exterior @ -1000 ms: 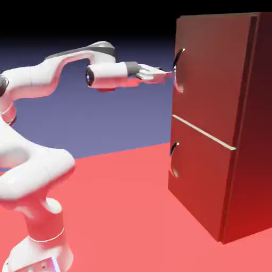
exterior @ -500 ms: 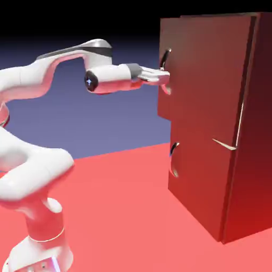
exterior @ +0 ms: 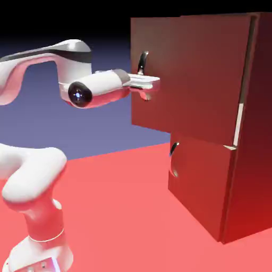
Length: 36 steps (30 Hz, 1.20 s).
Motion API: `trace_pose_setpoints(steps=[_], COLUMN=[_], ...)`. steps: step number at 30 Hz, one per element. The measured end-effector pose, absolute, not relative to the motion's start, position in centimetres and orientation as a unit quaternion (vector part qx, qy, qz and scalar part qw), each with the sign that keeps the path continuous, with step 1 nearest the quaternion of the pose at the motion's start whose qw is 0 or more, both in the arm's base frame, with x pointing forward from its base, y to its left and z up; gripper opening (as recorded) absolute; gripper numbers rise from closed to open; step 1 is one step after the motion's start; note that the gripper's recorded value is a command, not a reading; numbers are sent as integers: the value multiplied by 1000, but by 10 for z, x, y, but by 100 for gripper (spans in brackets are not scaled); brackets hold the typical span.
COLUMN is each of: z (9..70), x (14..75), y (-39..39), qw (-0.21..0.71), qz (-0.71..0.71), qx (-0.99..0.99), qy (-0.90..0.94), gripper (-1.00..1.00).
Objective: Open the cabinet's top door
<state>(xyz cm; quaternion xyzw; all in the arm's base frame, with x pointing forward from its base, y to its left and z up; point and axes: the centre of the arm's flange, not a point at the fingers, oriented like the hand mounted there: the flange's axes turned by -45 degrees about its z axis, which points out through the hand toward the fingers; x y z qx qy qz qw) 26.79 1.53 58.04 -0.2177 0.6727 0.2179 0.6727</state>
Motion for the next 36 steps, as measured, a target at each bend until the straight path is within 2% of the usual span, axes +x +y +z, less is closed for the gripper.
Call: trace_pose_setpoints(steps=[19,36], z=[580,580], x=[225,248], y=[-132,-279], qw=[608,515], qz=[362,484], qx=[-362,-484], qy=[608,515], gripper=[-100,-100])
